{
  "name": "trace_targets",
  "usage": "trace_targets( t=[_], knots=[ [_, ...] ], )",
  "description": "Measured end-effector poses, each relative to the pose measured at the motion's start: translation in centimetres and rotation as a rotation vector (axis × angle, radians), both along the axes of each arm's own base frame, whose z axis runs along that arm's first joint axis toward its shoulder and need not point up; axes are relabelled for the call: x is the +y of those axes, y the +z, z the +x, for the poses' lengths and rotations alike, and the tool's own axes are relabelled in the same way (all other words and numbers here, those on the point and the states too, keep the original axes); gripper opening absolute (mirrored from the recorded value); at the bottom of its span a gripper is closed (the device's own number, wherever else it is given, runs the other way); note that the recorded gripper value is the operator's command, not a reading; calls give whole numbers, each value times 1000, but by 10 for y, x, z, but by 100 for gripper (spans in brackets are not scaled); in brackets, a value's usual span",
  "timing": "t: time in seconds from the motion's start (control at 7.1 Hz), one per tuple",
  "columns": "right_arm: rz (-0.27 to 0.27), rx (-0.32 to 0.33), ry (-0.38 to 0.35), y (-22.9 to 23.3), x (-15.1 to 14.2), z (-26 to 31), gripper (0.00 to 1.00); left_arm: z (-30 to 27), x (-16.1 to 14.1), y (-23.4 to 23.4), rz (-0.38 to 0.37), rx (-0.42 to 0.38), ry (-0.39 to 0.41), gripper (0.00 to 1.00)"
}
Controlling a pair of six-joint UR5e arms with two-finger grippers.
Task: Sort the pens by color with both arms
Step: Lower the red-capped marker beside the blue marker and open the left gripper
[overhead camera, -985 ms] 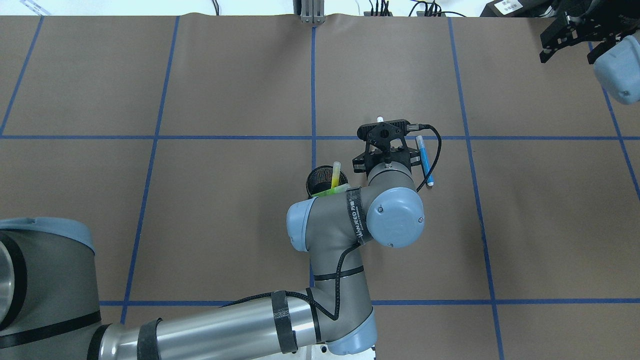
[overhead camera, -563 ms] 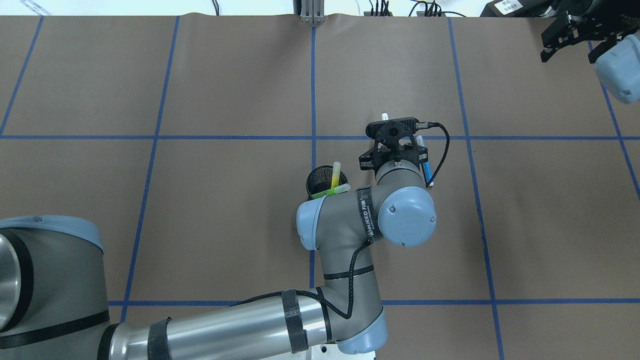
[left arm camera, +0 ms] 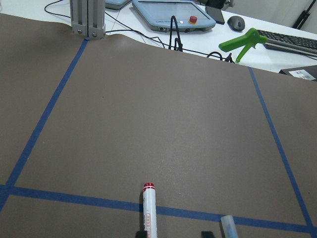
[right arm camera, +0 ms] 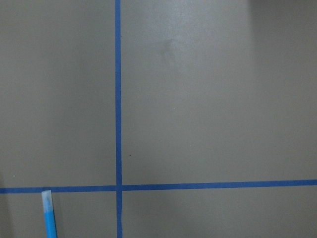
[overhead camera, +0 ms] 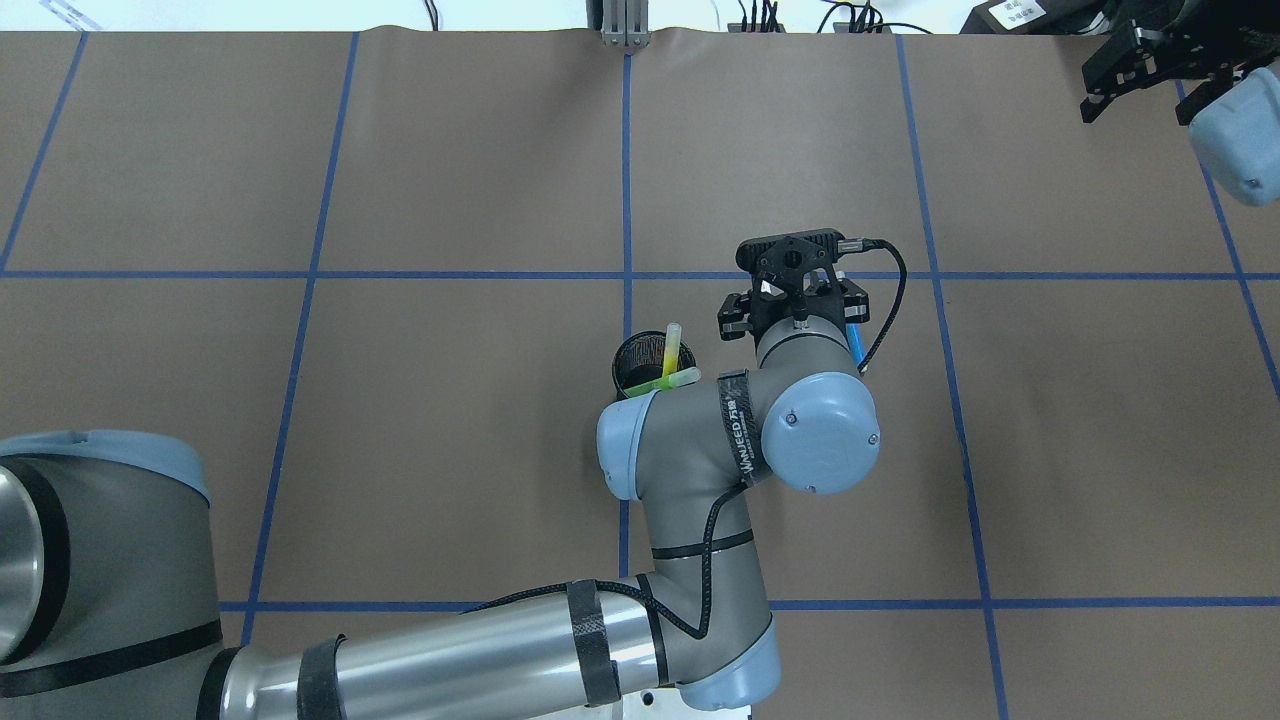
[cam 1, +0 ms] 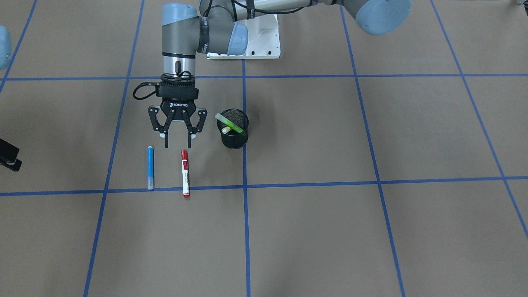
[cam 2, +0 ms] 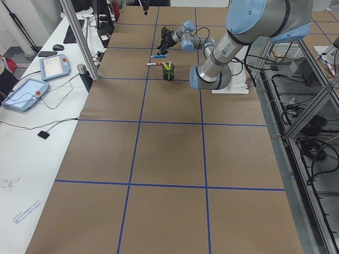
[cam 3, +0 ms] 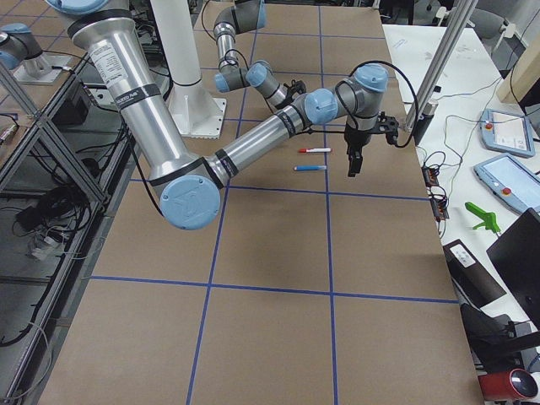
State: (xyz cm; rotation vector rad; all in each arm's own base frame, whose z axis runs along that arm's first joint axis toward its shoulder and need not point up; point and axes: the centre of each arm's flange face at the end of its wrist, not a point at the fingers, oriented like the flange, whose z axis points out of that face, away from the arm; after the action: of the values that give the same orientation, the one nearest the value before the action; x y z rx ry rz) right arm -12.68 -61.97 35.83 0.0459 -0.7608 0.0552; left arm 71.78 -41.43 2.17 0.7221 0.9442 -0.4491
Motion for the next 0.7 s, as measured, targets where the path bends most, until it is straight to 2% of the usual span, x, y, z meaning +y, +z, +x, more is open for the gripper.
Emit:
trace_targets(
  t=[0.42, 0.7],
  knots=[
    [4, -3, 6, -3, -2, 4, 99, -50, -1, -26, 93, 27, 31, 99],
    [5, -4, 9, -3, -2, 7, 99, -99, -22, -15, 106, 47, 77, 99]
  ],
)
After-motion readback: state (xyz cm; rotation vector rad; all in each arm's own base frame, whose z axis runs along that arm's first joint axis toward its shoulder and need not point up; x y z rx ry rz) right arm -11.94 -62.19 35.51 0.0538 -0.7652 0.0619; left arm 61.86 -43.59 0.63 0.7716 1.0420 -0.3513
